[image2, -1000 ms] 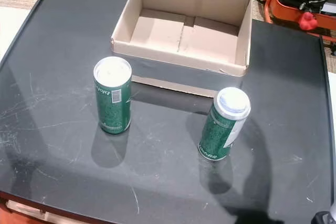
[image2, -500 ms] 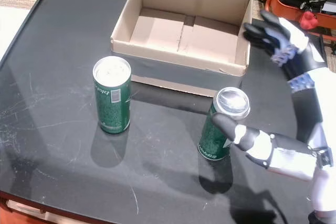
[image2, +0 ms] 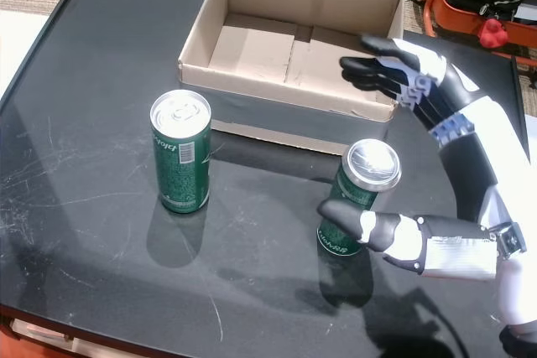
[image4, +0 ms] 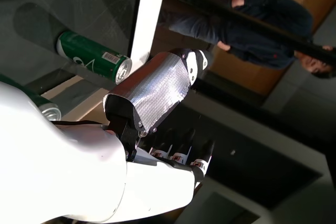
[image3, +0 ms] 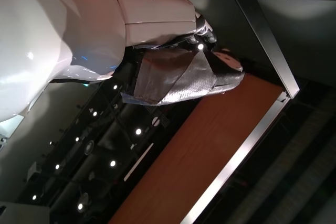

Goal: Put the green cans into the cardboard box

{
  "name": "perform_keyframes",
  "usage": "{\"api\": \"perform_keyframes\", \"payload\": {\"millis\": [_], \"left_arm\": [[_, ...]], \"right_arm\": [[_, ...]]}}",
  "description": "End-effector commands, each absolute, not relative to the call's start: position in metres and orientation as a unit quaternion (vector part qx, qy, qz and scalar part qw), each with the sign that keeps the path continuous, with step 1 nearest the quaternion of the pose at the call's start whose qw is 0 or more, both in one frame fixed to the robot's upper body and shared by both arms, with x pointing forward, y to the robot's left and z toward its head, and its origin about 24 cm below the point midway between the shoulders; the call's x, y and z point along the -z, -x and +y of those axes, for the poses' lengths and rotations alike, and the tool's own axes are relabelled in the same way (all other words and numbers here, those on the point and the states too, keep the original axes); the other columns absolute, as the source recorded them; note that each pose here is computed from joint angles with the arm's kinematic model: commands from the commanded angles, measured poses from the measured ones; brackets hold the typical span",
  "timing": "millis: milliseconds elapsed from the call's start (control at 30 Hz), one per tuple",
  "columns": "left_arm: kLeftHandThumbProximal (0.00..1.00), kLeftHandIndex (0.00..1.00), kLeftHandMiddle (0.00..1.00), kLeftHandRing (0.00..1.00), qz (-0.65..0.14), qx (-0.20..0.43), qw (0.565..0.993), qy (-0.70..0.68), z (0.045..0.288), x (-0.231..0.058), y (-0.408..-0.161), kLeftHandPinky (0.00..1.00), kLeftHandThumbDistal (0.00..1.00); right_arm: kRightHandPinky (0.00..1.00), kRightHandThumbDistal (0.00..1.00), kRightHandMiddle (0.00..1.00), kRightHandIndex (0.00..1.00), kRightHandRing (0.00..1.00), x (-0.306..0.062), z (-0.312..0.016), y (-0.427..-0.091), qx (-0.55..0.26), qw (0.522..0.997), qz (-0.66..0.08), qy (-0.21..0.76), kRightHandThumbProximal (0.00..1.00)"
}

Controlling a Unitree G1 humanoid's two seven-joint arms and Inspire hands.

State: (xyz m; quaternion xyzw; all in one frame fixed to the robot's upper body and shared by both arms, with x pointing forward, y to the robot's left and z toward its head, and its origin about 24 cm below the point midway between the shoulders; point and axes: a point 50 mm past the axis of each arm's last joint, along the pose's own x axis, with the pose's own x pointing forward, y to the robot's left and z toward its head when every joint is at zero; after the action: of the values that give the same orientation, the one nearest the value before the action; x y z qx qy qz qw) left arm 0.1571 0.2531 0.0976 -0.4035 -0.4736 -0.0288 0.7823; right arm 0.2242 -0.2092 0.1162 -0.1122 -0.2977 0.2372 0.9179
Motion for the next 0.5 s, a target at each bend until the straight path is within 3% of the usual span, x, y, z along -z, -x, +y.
{"api": "perform_keyframes", "payload": {"millis": [0,100,167,267,467], "left_arm": [[1.0,0.86,0.99,1.0,-0.482,0.012,0.775,0.409,0.247,-0.091,-0.156,1.0,0.06],[1.0,0.85,0.99,1.0,-0.484,0.01,0.779,0.398,0.247,-0.09,-0.156,1.0,0.02],[0.91,0.85,0.98,1.0,-0.486,0.011,0.774,0.405,0.247,-0.09,-0.155,1.0,0.02],[0.98,0.85,0.98,1.0,-0.486,0.013,0.771,0.41,0.247,-0.091,-0.155,1.0,0.05],[1.0,0.85,0.98,1.0,-0.486,0.018,0.771,0.411,0.248,-0.091,-0.154,1.0,0.04]], "right_arm": [[0.83,1.0,0.78,0.82,0.78,-0.115,-0.214,-0.229,-0.246,0.919,-0.279,0.13,0.48],[0.84,1.0,0.79,0.83,0.78,-0.109,-0.217,-0.237,-0.259,0.921,-0.257,0.133,0.48],[0.84,1.0,0.8,0.85,0.79,-0.105,-0.219,-0.239,-0.265,0.923,-0.243,0.135,0.51],[0.86,1.0,0.82,0.86,0.8,-0.1,-0.218,-0.238,-0.274,0.926,-0.228,0.127,0.53],[0.87,1.0,0.81,0.86,0.8,-0.092,-0.215,-0.235,-0.275,0.929,-0.217,0.118,0.55]]}}
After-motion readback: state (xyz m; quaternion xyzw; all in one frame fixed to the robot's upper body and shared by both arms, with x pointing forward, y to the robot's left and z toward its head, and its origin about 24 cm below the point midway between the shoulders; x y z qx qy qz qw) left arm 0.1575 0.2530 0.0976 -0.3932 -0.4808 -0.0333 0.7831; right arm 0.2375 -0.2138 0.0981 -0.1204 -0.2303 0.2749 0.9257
